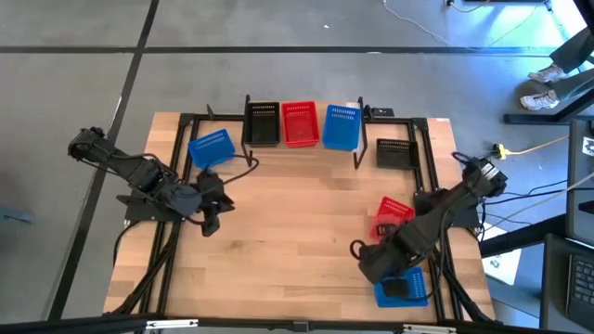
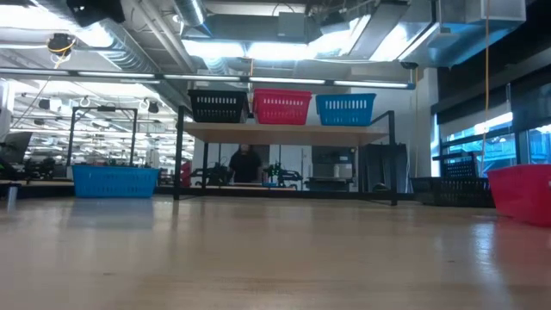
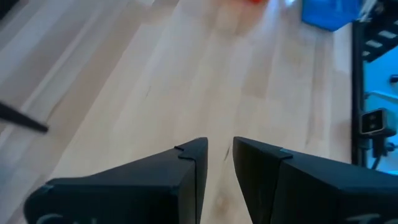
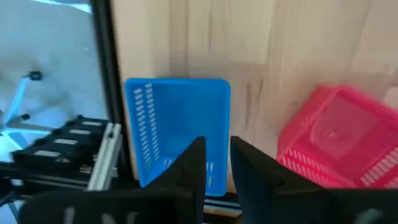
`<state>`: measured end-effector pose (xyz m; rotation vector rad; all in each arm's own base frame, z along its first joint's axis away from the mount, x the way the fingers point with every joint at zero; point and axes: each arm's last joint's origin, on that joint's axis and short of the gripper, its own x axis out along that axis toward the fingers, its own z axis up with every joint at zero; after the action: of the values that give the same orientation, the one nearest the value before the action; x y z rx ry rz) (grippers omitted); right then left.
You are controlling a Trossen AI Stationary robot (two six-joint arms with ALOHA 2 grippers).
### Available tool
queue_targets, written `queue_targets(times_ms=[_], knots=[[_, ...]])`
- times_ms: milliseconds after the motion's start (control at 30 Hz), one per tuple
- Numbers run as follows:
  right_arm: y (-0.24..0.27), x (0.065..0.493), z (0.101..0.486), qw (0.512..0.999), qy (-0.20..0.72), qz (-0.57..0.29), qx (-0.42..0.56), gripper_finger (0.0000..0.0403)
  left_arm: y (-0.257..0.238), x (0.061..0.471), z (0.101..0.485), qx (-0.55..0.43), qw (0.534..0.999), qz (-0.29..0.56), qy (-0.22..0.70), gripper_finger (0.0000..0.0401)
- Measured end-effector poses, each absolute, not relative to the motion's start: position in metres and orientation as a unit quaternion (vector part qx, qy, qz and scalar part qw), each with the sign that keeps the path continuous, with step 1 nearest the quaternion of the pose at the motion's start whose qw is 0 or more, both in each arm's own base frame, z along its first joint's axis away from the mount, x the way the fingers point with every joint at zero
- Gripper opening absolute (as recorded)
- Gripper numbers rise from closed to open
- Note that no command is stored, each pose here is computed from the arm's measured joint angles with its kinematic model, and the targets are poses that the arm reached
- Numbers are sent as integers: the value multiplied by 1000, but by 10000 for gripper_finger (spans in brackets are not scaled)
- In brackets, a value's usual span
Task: Stack baskets on shelf by color
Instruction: Stack the bottom blue bin on the blue bin on the shelf
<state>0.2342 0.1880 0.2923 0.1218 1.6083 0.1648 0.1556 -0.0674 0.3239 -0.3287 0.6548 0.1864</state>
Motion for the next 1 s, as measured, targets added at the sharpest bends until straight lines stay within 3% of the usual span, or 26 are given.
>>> queue_targets(times_ms=[433, 1000], knots=[[191, 226, 215, 686, 721, 83, 55, 71, -68, 157, 326, -161, 934, 84, 309, 69], [183, 215, 173, 683, 722, 81, 66, 71, -69, 159, 328, -169, 936, 82, 298, 69]])
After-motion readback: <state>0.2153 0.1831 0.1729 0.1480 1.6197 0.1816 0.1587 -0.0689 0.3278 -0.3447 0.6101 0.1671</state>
